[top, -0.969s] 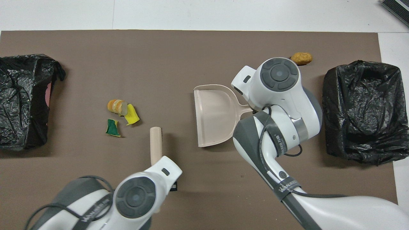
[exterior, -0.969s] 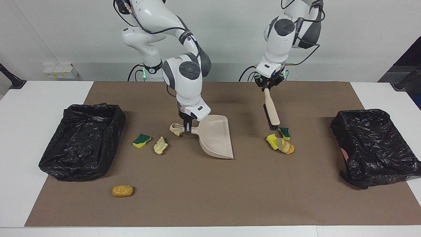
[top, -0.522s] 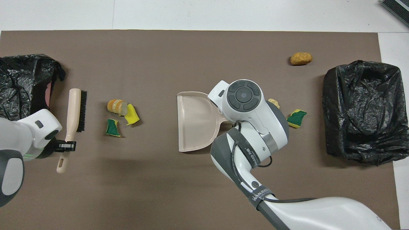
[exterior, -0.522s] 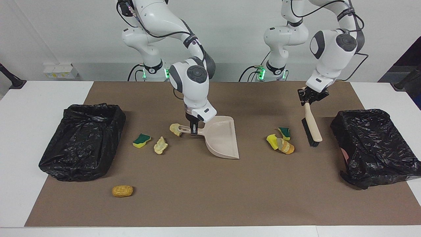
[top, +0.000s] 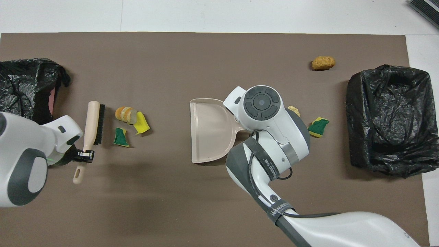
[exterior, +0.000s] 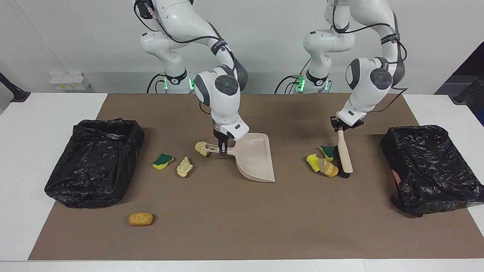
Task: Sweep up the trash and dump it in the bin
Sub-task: 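Move the brush with the left gripper behind the sponges and bread, then sweep the sponges and bread into the dustpan with the left gripper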
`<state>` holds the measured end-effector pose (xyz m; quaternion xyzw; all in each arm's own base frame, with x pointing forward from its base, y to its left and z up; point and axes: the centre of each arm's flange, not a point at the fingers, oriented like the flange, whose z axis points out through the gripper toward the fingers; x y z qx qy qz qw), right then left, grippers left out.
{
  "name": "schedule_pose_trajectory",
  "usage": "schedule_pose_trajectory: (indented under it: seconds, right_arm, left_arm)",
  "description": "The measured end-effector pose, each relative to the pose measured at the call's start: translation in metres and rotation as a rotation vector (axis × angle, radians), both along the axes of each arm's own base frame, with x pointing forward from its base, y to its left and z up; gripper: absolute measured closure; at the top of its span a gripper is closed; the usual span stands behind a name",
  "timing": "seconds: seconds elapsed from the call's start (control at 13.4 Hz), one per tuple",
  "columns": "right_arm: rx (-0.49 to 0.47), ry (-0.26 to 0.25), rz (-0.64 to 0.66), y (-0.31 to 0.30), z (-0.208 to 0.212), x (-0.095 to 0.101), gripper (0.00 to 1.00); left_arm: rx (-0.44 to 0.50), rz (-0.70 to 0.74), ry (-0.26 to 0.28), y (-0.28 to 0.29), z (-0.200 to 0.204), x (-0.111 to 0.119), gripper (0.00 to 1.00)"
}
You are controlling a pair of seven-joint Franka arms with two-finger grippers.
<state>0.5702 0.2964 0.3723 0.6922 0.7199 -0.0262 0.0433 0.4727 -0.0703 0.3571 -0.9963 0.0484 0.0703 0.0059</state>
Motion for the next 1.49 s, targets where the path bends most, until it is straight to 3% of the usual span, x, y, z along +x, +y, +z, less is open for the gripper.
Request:
schedule_pose_trajectory:
  seconds: [0.37, 0.97, 1.34, 1.49]
  right_arm:
    - [0.004, -0.006, 0.001, 0.0, 0.0, 0.001, 0.69]
    - [0.017, -0.023, -0.009, 0.008, -0.007, 0.002, 0.69]
    - [0.02, -0.028, -0.014, 0.006, -0.006, 0.004, 0.69]
    - [0.019, -0.029, -0.022, 0.002, -0.002, 0.008, 0.69]
  left_arm:
    - [-0.077, 0.015, -0.013, -0.081, -0.006, -0.019, 0.74]
    - [-0.24, 0.024, -0.024, -0.22, 0.003, -0.074, 0.74]
    - [-0.301, 0.075, -0.036, -0.225, 0.02, -0.061, 0.74]
    - [-0.296, 0.097, -0.009, -0.216, 0.026, -0.054, 0.74]
